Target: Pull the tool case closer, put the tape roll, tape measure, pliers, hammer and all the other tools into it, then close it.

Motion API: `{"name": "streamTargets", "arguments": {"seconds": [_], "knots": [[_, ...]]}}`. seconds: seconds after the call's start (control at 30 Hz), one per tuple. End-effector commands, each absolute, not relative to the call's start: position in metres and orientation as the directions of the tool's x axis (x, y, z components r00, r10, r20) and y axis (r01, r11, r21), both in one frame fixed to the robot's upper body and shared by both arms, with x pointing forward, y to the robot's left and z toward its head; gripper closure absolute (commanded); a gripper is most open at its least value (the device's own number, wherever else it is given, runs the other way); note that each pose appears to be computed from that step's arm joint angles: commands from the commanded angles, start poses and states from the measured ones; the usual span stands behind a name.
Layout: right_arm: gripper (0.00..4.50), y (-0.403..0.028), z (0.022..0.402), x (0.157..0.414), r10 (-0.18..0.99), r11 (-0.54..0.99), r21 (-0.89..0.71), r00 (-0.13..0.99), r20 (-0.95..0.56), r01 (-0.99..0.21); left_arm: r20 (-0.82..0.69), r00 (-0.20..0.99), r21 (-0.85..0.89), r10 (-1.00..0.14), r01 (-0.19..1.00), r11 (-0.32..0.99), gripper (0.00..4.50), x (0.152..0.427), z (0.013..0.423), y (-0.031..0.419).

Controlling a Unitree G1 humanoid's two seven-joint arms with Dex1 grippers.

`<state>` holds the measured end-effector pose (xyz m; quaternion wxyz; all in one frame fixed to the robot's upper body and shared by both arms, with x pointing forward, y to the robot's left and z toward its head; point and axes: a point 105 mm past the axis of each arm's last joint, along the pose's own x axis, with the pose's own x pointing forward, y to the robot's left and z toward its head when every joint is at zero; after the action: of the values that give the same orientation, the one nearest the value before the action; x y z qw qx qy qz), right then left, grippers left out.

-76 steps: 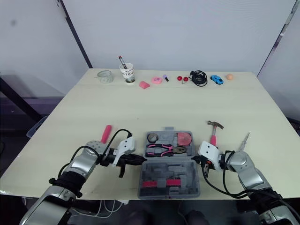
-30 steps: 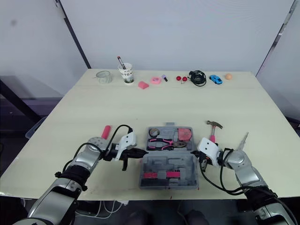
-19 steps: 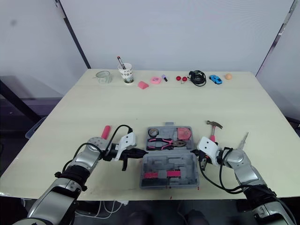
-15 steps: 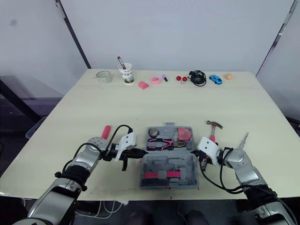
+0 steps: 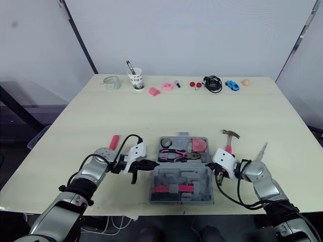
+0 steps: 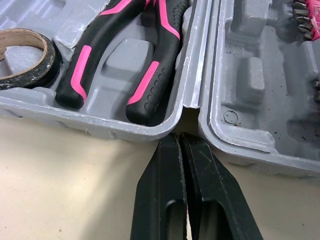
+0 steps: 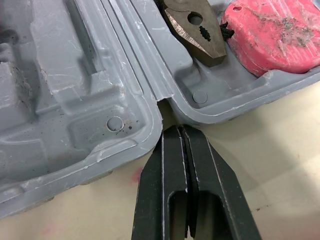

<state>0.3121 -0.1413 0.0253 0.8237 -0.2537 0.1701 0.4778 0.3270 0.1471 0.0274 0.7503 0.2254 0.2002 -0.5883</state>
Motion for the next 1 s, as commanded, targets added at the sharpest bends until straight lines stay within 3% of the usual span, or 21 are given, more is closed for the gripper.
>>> {"name": "streamTargets", "arguments": {"seconds": [0.03, 0.63, 1.0], "knots": [[4.5, -0.135, 0.032, 0.314, 0.72, 0.403, -0.281, 0.491, -0.49, -0.871, -0.614, 0.2, 0.06, -0.764, 0.976, 0.207, 4.37, 0.318, 0.01, 0.152], [4.5, -0.137, 0.029, 0.314, 0.71, 0.415, -0.289, 0.506, -0.49, -0.863, -0.621, 0.208, 0.068, -0.756, 0.975, 0.213, 4.37, 0.318, 0.009, 0.156], [4.5, -0.175, 0.044, 0.311, 0.647, 0.55, -0.307, 0.629, -0.431, -0.777, -0.595, 0.282, 0.116, -0.752, 0.957, 0.267, 4.37, 0.316, 0.025, 0.178]]}}
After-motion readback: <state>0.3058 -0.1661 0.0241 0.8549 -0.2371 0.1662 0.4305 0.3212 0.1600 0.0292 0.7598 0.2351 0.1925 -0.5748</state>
